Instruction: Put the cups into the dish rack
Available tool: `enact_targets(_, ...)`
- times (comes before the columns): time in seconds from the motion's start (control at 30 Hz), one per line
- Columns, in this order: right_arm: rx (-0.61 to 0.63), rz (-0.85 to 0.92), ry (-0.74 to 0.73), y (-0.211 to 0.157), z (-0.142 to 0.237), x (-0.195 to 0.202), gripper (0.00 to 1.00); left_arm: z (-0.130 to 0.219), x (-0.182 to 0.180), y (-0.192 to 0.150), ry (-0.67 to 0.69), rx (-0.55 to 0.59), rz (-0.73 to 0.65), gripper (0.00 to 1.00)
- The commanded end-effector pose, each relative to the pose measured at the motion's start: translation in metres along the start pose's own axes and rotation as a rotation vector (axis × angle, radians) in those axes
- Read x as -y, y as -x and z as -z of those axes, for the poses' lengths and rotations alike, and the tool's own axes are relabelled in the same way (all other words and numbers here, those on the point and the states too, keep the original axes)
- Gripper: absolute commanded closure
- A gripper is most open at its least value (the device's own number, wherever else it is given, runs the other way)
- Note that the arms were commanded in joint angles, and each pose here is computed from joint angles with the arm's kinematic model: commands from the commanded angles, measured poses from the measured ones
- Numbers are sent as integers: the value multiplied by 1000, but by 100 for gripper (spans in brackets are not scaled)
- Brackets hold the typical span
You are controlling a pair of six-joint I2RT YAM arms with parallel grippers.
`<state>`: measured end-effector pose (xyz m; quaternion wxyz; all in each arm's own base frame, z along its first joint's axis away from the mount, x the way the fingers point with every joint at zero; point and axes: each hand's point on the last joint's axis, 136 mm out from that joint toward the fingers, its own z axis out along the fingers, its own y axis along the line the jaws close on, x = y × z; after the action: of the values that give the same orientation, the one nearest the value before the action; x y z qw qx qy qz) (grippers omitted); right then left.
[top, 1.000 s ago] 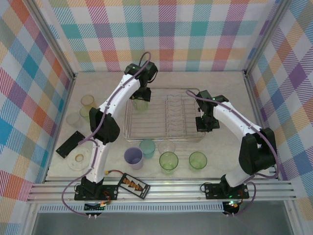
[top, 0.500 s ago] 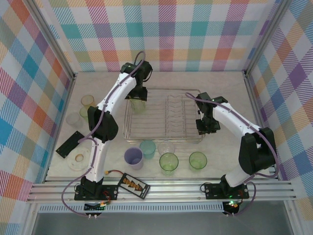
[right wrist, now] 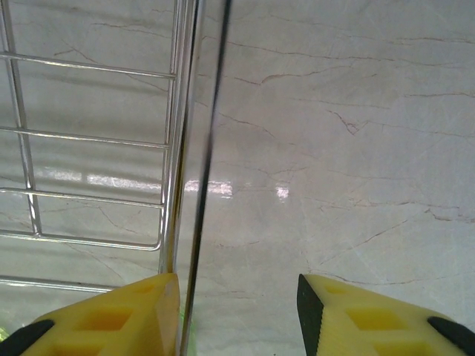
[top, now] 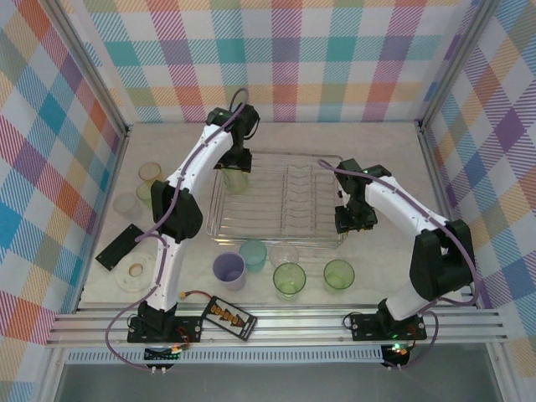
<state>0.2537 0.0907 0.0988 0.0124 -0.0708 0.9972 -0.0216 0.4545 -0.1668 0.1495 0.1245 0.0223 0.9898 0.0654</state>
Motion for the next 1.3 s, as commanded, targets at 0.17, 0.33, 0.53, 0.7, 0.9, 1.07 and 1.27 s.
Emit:
enact_targets(0.17,111,-21,27,-9,36,3,40,-17,6,9,-40,1,-21,43)
enact_targets(0.33,166,-42,65,-7,59,0,36,-13,8,11,-55,22,-22,7)
enact_targets(0.53,197,-54,116,-9,83,-6,37,8,6,19,-80,90,-10,0)
enact_targets(0.7,224,-81,194,-19,99,-14,40,43,2,27,-123,183,66,0)
enact_targets(0.9,167,-94,314,-53,111,-38,42,84,-10,17,-178,322,128,0)
enact_targets(1.07,89,-79,423,-89,110,-71,44,104,-30,-17,-209,433,162,0)
enact_targets(1.27,-7,4,407,-126,97,-101,45,106,-36,-74,-348,545,197,0)
